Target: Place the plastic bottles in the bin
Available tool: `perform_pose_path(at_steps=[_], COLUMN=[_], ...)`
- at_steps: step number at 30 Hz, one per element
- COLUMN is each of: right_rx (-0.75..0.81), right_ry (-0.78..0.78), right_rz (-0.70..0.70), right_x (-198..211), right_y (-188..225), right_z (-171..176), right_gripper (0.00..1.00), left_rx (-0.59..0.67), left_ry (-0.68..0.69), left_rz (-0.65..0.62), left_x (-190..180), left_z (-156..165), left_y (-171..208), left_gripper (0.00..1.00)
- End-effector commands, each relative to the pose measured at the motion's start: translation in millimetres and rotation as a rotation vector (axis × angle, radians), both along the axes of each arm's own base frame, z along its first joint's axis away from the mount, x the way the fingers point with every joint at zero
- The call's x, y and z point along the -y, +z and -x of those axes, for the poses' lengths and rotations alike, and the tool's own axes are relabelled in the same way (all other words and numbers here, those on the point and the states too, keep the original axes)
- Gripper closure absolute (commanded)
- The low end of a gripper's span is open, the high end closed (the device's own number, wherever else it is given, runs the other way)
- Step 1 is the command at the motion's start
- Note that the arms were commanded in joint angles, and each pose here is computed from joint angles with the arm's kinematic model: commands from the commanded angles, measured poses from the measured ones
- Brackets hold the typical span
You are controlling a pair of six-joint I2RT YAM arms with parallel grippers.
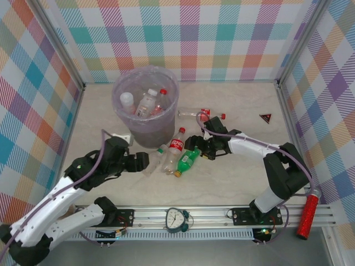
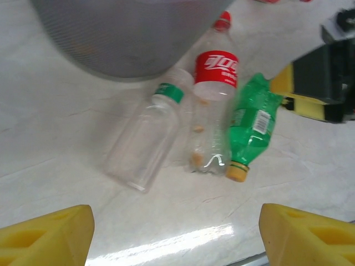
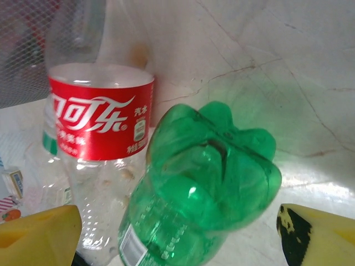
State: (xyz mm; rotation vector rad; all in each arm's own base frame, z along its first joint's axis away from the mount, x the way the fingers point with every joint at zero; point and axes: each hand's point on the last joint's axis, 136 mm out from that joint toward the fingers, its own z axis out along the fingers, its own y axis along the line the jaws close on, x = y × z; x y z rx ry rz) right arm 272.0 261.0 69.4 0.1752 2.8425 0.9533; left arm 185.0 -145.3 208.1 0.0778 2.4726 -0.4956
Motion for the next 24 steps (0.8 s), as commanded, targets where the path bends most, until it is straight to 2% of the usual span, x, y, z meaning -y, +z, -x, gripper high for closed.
perform_pose_path(at_steps=[1,5,10,18,24], right_rx=[0.011,0.018,0.053,0.089,0.091], right_ry=[0.001,0.008,0.035,0.063,0.078], right_rz=[0.008,0.036,0.045,0.049,0.060], right_x=[-8,-8,-7,-6,-3], right_y=[-4,-12,-15,-9,-10], right_z=[-9,-9,-11,-11,-8], right_gripper=[0.09,0.12,0.21,0.35,0.41], left_rx=[0.084,0.107,0.103,0.115,0.114], left_ry=[-0.035,-0.108,-0.125,-0.155,-0.142], left_rz=[0.053,0.067,0.069,0.085,0.102], left_x=[38,74,105,140,149], left_z=[-20,-25,-28,-39,-45], left_y=[10,11,-5,-4,-3], left_gripper=[0.22,0.22,0.22,0.22,0.22])
